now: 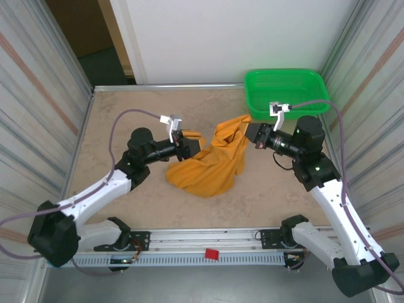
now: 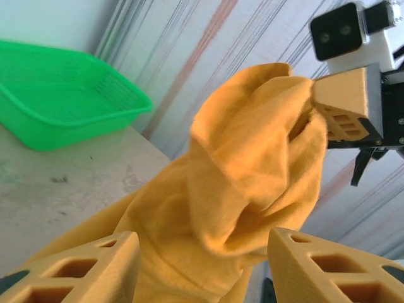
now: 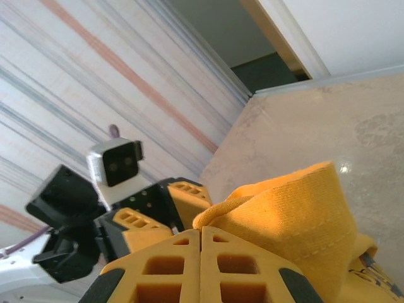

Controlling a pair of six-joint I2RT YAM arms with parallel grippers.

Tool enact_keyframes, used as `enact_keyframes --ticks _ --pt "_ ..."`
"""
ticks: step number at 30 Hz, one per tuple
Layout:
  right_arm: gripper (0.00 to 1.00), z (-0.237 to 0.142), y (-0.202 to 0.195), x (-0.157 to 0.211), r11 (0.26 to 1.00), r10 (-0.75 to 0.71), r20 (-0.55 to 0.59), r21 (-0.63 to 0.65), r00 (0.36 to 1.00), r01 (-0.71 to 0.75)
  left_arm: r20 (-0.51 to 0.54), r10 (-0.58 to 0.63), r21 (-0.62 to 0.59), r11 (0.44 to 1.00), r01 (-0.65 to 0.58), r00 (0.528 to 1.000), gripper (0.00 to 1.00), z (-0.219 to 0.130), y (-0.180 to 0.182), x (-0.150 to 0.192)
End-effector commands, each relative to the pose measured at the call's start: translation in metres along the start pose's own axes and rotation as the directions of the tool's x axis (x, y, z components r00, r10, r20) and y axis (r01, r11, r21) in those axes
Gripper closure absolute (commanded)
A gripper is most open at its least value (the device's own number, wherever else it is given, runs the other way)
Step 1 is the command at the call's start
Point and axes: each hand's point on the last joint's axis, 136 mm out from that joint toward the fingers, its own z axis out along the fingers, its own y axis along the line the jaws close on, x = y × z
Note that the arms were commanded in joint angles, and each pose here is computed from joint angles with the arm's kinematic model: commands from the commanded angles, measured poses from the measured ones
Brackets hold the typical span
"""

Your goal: Fold the inside-out t-shirt

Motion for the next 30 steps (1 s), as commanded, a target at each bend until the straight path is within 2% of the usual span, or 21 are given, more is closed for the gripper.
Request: enact_keyframes --ticks 1,4,9,13,20,30 --pt "1.0 0.006 0.004 0.004 1.0 0.002 -0.008 -0.02 1.0 -0.002 -0.05 0.193 -0.135 0.971 -0.198 0.98 0.43 0.001 -0.011 -0.015" --pt "1.0 0.012 0.004 0.008 1.0 -0.004 -0.025 -0.022 1.0 0.004 -0.091 0.164 -0.172 0.969 -0.178 0.982 0.43 0.009 -0.006 -0.01" --pt "1.0 0.015 0.006 0.012 1.0 -0.011 -0.034 -0.019 0.999 0.011 -0.079 0.097 -0.307 0.945 -0.117 0.992 0.43 0.01 0.012 -0.022" --pt "1.0 0.016 0.004 0.013 1.0 -0.011 -0.036 -0.01 0.999 0.011 -0.152 0.011 -0.35 0.935 -0.065 0.988 0.45 0.015 0.017 -0.018" --pt "1.0 0.017 0.003 0.013 1.0 -0.013 -0.032 -0.008 0.999 0.012 -0.194 -0.087 -0.32 0.947 0.021 0.977 0.53 0.023 0.015 -0.001" --pt "1.0 0.018 0.003 0.012 1.0 -0.016 -0.033 -0.009 0.999 0.015 -0.203 -0.125 -0.285 0.956 0.063 0.971 0.53 0.03 0.015 0.009"
